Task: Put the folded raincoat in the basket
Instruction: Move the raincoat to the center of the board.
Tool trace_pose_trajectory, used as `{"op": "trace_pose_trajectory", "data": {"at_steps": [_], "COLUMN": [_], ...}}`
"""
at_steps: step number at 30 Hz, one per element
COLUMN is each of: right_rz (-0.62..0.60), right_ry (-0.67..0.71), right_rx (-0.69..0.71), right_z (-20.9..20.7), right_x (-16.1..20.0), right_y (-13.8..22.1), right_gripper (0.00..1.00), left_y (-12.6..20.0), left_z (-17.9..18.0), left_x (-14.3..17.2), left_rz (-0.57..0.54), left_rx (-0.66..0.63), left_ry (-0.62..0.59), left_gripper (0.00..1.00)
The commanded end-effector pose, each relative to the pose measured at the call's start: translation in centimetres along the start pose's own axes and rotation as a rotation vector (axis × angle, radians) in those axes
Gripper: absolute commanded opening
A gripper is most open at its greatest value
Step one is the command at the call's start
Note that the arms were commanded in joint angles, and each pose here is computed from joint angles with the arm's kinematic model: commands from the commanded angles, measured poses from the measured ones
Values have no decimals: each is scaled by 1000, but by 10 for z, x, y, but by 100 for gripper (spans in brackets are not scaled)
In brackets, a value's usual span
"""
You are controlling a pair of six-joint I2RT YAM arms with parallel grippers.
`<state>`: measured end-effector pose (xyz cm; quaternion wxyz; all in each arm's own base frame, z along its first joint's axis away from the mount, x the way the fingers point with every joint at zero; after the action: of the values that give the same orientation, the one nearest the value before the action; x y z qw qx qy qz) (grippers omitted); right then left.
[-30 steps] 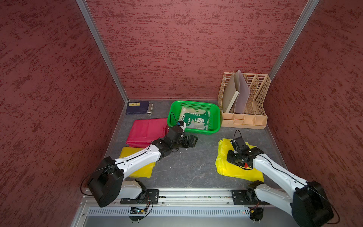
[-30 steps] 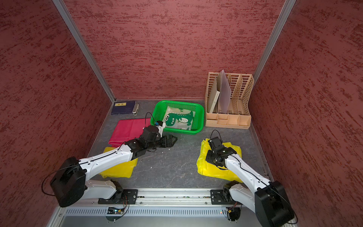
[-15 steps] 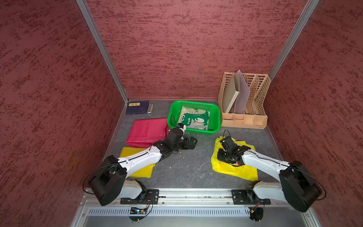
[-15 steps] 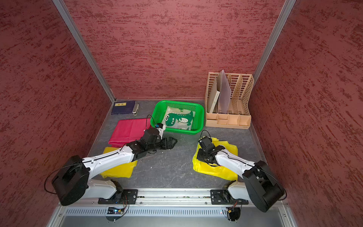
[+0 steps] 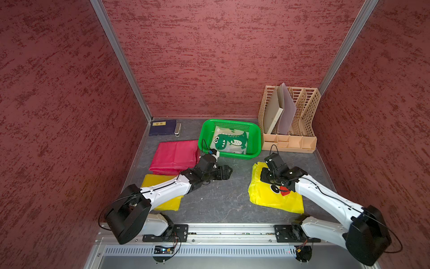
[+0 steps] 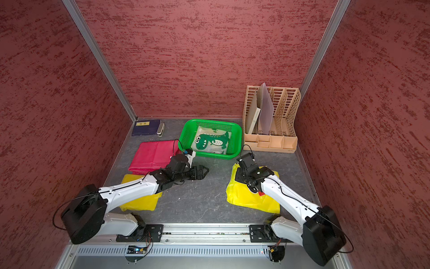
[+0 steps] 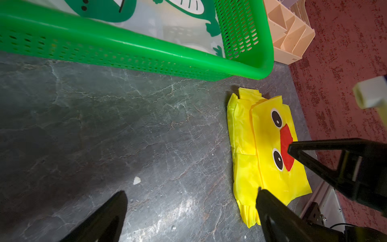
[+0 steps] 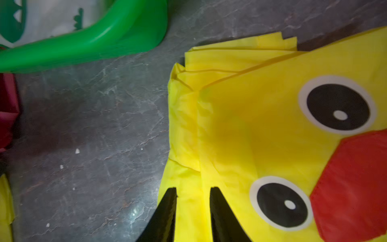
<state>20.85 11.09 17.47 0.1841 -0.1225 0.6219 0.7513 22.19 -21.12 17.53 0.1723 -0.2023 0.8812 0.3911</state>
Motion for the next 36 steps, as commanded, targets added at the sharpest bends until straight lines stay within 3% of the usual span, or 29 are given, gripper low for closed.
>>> {"op": "trace_pose_trajectory", "data": {"at_steps": [1, 17, 28, 36], "right_rz": [57, 173, 197, 142], "right_ry": [14, -7, 7, -9], "right_rx": [14, -41, -93, -199], "right_z": [-5, 6, 59, 101], "right_x": [1, 20, 39, 43], "right_y": [-21, -74, -82, -71], "right_gripper": [29, 26, 26, 26], "left_y": [2, 6, 12, 19], "left_z": [-5, 19, 28, 35], "left_x": [1, 1, 5, 17], "left_rz": [-6, -58, -53, -37], "left_rx": [40, -28, -37, -25], "left_ry": [-1, 75, 85, 78], "left_gripper": [100, 100, 100, 100]}}
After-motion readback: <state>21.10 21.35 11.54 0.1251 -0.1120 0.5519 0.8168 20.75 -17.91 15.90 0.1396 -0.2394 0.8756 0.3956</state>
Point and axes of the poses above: each gripper's point midway between its finger pads, its own y axis back along the fingers, its own z axis along the line the jaws close on, x = y × z, the point moved 10 cm from there along y, back along the fingers, and after that the axes turned 9 degrees about y, right-handed, at the moved point
